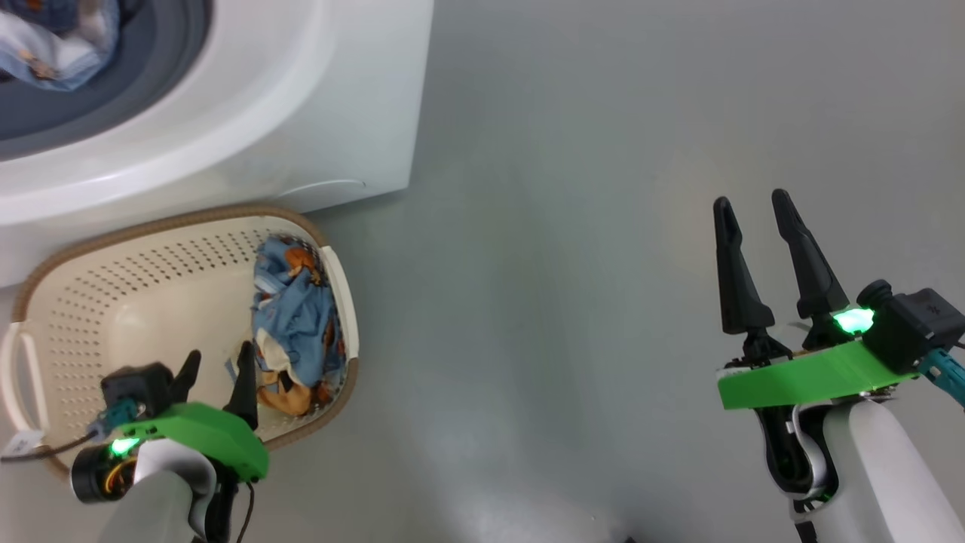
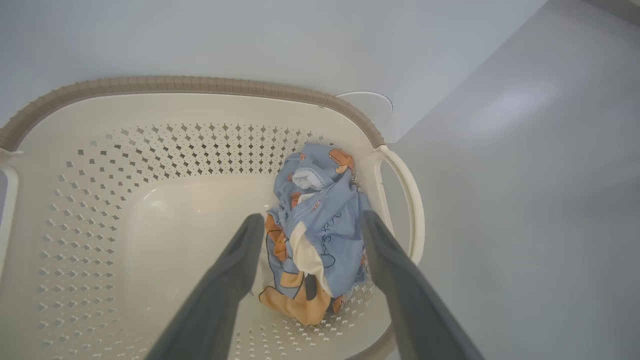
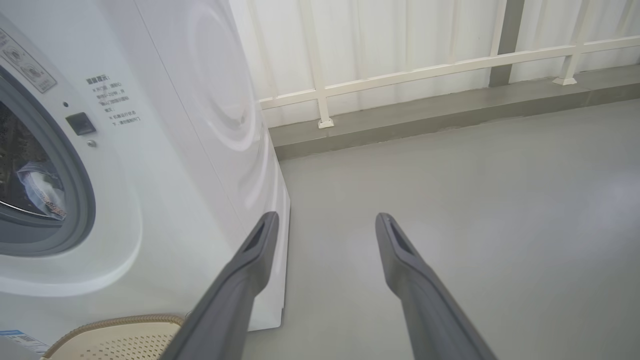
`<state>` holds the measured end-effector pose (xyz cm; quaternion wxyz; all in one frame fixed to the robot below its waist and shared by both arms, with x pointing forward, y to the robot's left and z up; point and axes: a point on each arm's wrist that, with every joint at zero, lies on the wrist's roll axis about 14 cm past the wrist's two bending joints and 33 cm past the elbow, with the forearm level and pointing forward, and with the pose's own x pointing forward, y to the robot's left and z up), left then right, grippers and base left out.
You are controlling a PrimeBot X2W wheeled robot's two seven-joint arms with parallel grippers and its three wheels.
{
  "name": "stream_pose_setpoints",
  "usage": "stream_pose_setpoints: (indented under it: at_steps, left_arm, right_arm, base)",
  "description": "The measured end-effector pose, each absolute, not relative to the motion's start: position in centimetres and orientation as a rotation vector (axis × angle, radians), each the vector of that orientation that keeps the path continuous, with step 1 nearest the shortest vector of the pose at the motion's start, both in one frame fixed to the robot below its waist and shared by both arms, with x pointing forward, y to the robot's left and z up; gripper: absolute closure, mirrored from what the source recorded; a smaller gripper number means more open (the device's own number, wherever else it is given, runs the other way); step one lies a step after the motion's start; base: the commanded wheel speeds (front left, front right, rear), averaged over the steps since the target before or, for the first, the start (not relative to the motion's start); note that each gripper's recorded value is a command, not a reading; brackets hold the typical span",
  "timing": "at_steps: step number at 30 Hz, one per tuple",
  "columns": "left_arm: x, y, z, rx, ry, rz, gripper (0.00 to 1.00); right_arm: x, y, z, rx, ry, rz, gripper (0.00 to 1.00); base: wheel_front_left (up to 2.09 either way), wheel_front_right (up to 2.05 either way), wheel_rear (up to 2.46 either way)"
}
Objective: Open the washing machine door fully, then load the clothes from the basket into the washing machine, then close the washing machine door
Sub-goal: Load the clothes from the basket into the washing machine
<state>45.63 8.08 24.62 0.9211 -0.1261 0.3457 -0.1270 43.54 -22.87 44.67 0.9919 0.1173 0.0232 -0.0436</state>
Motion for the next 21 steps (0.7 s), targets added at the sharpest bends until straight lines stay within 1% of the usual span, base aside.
stream_pose_setpoints:
  at_steps: [5,9,17,21]
  left_arm:
    - [46.6,6.7,23.2,-0.237,0.749,-0.309,0.00]
    - [47.6,6.1,22.0,-0.226,0.779,-0.335,0.00]
    - [48.0,6.1,18.5,-0.181,0.891,-0.376,0.00]
    - [48.9,6.2,17.1,-0.164,0.918,-0.390,0.00]
  right_arm:
    - [44.4,-22.7,44.4,0.230,0.047,-0.080,0.00]
    - [44.4,-22.9,43.5,0.224,0.071,-0.090,0.00]
    - [44.7,-23.4,41.8,0.206,0.110,-0.106,0.00]
    - [45.3,-23.3,41.3,0.200,0.118,-0.101,0.00]
  base:
    - [0.00,0.00,0.00]
    - [0.00,0.00,0.00]
    - [0.00,0.00,0.00]
    - [0.00,0.00,0.00]
